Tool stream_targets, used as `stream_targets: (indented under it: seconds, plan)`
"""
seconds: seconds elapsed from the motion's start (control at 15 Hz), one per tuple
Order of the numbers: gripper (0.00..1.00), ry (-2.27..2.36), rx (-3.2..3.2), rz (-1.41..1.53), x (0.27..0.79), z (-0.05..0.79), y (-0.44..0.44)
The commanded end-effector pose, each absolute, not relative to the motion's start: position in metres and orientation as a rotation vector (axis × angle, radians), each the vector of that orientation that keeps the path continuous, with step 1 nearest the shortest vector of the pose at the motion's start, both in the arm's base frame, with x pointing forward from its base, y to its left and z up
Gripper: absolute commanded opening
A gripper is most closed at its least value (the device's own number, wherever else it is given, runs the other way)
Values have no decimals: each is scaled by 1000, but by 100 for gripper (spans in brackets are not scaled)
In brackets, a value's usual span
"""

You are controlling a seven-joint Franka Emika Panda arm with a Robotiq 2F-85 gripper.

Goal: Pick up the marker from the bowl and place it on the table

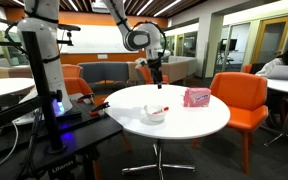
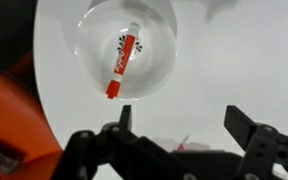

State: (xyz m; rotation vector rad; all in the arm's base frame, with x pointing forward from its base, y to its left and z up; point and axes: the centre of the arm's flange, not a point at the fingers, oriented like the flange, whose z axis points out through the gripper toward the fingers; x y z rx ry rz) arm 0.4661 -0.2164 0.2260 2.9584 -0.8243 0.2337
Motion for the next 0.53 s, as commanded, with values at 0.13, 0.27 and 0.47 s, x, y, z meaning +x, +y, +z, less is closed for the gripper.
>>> stream_targets:
  seconds: [0.13, 0.27, 0.47]
  plan:
    - [66, -992, 2942, 185, 504, 167, -248]
    - [61, -1048, 2933, 186, 503, 157, -258]
    - [63, -1088, 2935, 193, 494, 151, -268]
